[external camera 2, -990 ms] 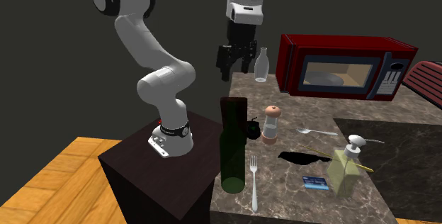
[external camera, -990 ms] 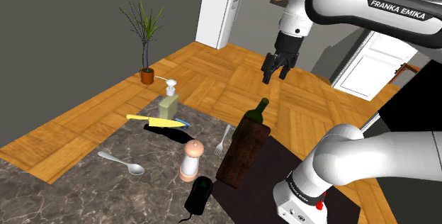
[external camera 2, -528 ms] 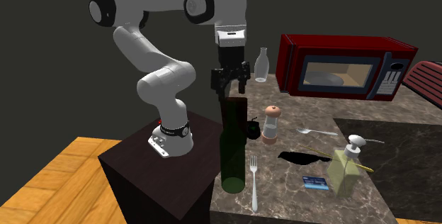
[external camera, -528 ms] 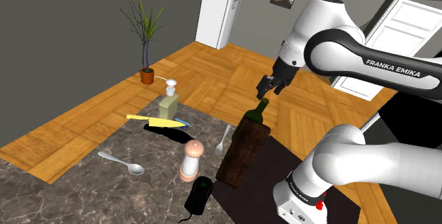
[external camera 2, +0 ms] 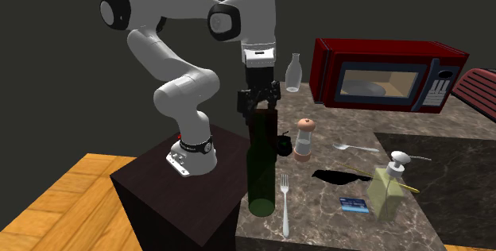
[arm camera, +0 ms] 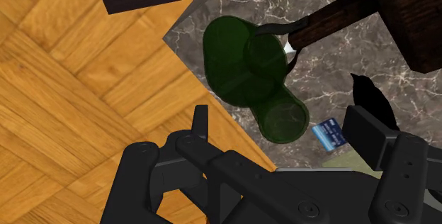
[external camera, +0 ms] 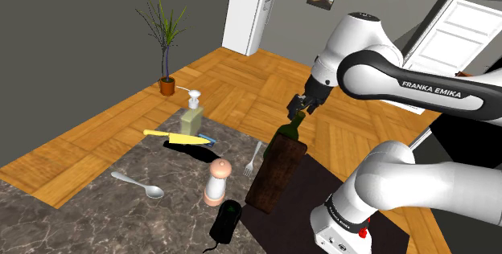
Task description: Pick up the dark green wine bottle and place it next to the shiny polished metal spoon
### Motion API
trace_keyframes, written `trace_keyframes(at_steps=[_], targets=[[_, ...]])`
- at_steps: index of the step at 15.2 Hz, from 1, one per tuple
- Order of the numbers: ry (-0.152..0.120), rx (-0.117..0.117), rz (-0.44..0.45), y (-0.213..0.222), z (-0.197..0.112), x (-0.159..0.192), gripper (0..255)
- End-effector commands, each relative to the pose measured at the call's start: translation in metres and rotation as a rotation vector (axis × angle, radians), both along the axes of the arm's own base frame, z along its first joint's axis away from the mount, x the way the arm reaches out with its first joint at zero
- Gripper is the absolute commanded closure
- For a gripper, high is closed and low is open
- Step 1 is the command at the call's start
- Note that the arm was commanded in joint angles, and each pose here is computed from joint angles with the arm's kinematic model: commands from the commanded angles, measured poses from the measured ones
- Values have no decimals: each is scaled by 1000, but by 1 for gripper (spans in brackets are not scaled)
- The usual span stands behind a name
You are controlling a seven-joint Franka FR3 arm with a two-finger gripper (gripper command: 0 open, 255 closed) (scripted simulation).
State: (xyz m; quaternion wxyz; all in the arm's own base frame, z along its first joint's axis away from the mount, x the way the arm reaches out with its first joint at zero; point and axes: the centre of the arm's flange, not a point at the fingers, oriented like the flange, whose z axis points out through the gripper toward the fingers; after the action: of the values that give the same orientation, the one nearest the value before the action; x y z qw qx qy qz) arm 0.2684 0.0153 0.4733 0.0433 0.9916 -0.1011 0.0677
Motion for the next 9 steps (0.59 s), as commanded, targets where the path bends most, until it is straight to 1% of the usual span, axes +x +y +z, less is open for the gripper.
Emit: trace_keyframes(at_steps=[1, 5, 6, 9], targets=[[0, 0, 0, 0, -1, 0, 0], [0, 0, 0, 0, -1, 0, 0], [0, 0, 0, 0, -1, 0, 255], [0, 0, 0, 0, -1, 0, 255]])
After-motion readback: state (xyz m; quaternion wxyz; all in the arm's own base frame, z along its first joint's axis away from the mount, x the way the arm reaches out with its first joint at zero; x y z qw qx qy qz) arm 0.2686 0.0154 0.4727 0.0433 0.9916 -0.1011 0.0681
